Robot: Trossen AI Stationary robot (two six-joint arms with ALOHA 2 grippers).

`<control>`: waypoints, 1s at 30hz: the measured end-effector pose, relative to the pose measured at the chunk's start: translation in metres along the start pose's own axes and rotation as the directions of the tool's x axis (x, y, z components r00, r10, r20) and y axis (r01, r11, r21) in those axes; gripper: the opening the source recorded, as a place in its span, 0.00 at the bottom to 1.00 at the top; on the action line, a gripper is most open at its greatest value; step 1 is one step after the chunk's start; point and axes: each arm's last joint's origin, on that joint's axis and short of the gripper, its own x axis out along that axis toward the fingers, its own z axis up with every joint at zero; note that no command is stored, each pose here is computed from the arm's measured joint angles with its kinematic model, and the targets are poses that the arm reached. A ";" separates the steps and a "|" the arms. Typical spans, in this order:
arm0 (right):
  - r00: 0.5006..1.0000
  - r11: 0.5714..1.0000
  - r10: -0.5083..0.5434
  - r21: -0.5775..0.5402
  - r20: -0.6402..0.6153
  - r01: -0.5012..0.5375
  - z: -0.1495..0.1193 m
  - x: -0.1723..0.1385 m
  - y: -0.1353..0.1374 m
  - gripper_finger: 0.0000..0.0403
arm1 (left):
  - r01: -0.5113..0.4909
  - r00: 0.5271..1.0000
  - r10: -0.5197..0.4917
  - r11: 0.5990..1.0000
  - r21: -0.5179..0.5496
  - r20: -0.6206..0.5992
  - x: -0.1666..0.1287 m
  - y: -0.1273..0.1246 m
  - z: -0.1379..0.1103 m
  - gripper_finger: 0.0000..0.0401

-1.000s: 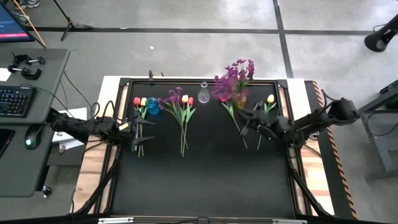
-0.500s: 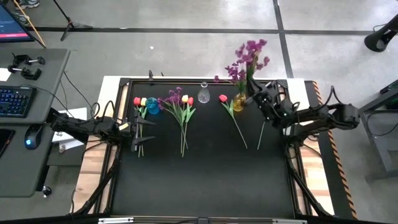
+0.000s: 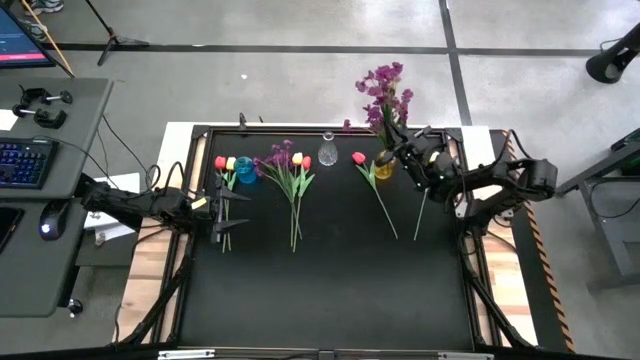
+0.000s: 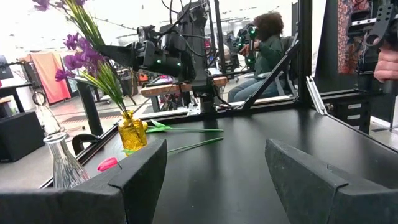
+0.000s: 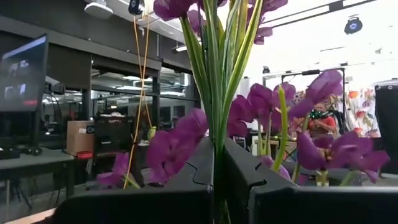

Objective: Sort flowers into vase by color
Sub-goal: Put the right purple flower into the yellow vase

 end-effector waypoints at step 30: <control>0.985 0.980 0.133 -0.160 0.109 -0.115 0.081 -0.035 0.038 0.00 | 0.000 1.000 0.000 1.000 0.000 -0.001 0.000 0.000 0.000 0.65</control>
